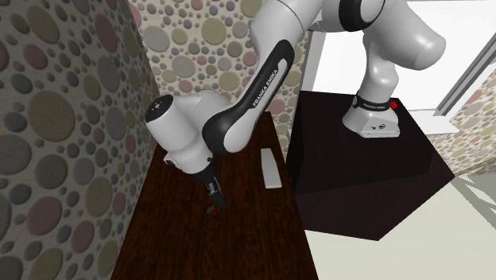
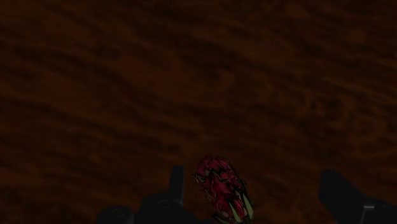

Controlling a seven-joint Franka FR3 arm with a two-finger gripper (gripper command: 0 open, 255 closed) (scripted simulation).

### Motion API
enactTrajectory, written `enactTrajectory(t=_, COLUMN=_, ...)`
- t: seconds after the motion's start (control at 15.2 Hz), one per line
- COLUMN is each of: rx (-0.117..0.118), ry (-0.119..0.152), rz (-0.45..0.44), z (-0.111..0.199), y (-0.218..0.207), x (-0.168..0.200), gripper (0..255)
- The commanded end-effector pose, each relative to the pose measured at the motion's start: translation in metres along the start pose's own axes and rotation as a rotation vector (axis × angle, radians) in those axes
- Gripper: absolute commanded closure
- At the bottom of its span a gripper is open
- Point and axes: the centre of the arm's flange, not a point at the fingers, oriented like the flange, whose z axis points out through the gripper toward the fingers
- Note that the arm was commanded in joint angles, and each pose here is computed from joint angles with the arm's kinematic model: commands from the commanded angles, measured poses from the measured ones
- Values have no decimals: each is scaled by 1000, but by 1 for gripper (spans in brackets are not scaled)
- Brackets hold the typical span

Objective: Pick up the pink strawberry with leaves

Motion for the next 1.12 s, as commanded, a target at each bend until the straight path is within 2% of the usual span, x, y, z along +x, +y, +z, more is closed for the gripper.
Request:
enactTrajectory(t=0.0, rx=-1, ry=-5, rz=-8, z=15, y=-5, x=10, gripper=0)
enactTrajectory(t=0.53, rx=-1, ry=-5, rz=-8, z=49, y=-3, x=19, gripper=0)
enactTrajectory(t=0.59, rx=-1, ry=-5, rz=-8, z=49, y=-3, x=19, gripper=255)
enactTrajectory(t=1.06, rx=-1, ry=-5, rz=-8, z=49, y=-3, x=19, gripper=255)
